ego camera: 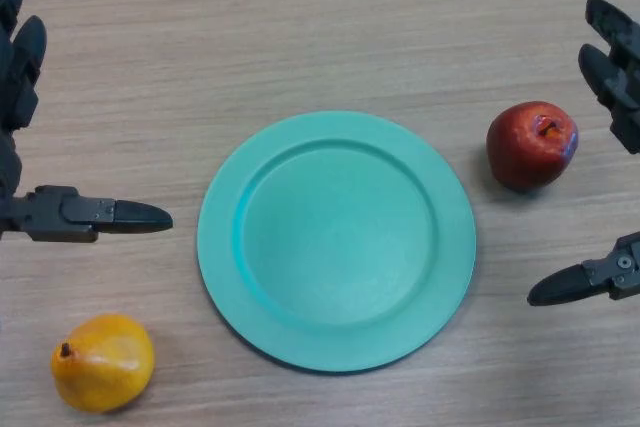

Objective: Pick up the yellow pear and place it on the plate

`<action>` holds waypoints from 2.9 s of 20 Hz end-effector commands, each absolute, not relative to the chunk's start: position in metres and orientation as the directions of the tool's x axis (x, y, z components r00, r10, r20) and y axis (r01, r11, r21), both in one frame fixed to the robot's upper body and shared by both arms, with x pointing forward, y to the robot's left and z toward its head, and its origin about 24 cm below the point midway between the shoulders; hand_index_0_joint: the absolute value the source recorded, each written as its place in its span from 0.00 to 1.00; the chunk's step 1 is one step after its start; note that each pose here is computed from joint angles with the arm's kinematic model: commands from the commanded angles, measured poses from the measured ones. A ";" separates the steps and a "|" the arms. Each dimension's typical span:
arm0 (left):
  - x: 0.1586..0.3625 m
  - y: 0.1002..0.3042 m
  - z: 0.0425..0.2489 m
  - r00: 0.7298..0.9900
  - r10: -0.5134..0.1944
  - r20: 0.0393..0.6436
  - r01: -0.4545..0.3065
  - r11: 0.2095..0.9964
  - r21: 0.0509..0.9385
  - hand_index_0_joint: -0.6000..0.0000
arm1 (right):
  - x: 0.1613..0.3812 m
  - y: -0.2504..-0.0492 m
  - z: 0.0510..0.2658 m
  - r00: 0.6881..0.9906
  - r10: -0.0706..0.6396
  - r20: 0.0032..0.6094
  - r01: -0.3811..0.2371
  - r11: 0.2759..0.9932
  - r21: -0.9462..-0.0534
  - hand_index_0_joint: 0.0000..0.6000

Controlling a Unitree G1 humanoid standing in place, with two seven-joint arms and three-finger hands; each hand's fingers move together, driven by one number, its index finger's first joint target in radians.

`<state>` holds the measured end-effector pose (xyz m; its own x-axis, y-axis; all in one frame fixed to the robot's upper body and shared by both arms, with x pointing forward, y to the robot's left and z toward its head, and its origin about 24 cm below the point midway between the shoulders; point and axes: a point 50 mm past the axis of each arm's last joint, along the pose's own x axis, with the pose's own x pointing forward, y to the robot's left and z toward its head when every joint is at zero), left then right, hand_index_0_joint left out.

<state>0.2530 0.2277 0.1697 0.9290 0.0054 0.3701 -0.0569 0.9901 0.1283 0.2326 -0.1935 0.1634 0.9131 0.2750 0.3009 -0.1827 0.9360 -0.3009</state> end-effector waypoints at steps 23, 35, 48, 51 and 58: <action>0.166 0.240 0.184 0.848 -0.084 0.524 -0.165 0.897 0.410 1.00 | 0.241 -0.193 0.182 0.873 0.286 0.395 -0.163 0.935 -0.316 0.00; 0.150 0.268 0.115 0.889 -0.041 0.456 -0.218 0.837 0.501 1.00 | 0.256 -0.190 0.172 0.885 0.290 0.364 -0.175 0.932 -0.317 0.00; 0.165 0.280 0.044 0.963 0.017 0.270 -0.173 0.807 0.565 1.00 | 0.253 -0.195 0.172 0.891 0.268 0.366 -0.158 0.940 -0.304 0.00; 0.167 0.281 0.040 0.971 0.023 0.237 -0.148 0.837 0.527 1.00 | 0.252 -0.195 0.175 0.885 0.262 0.385 -0.149 0.942 -0.300 0.00; 0.171 0.278 0.032 0.978 0.024 0.208 -0.128 0.855 0.502 0.58 | 0.252 -0.198 0.176 0.889 0.256 0.380 -0.145 0.944 -0.297 0.00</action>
<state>0.1730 0.2578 0.0073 0.9981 -0.0265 0.0564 -0.0052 0.8664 0.4993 0.2607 -0.1840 0.1366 0.9418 0.2970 0.1574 -0.2542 0.9357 -0.2446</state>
